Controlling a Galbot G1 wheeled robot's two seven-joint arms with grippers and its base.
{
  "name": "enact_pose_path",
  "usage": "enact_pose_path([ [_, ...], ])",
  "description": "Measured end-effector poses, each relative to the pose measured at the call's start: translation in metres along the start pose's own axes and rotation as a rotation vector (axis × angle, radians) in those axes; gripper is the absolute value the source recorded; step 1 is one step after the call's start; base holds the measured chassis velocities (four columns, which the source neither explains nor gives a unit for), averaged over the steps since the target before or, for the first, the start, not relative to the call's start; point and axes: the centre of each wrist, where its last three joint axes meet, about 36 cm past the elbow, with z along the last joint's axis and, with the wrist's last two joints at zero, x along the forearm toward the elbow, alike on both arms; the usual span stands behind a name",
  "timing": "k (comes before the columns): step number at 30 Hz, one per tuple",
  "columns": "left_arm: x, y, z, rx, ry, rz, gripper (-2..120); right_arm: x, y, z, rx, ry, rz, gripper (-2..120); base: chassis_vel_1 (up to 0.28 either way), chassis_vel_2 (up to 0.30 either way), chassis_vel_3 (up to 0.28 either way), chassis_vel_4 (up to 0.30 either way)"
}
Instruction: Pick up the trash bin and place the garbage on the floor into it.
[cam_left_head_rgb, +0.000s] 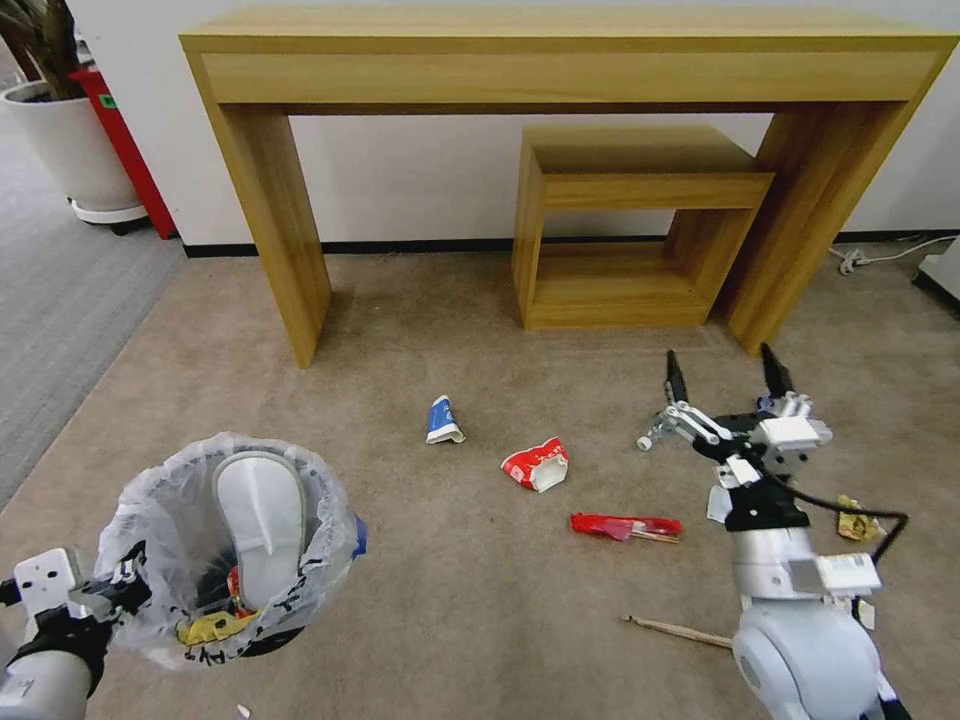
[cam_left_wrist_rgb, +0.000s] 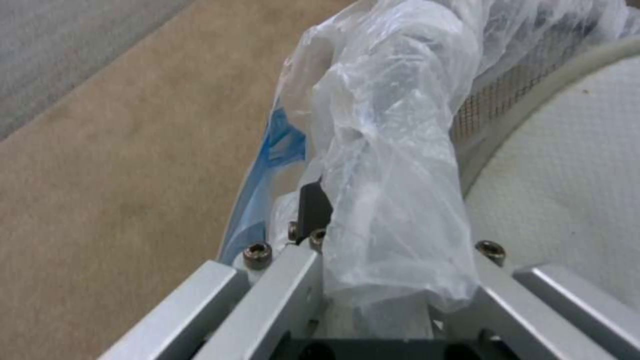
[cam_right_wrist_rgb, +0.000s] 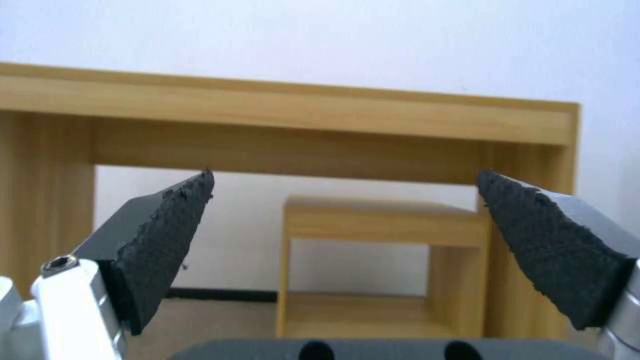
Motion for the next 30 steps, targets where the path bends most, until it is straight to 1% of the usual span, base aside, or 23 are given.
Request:
enact_pose_path([
  [2,0.0,0.0,0.0,-0.003,-0.004,0.001,1,0.006,0.001,0.006,0.006,0.025,0.008,100,0.0,0.0,0.0,0.0],
  [5,0.001,0.0,-0.001,-0.007,-0.006,0.004,1,0.009,0.002,0.012,0.009,0.037,0.011,100,0.0,0.0,0.0,0.0],
  [10,0.001,-0.001,-0.001,-0.011,-0.006,0.006,1,0.012,0.007,0.014,-0.011,0.049,0.002,100,0.0,0.0,0.0,0.0],
  [24,0.002,-0.001,-0.001,-0.012,-0.003,0.007,1,0.017,0.013,0.027,-0.031,0.049,-0.04,100,0.0,0.0,0.0,0.0],
  [30,0.003,-0.001,-0.001,-0.009,-0.001,0.005,1,0.017,0.015,0.029,-0.038,0.048,-0.055,100,-0.115,0.119,0.124,-0.117],
])
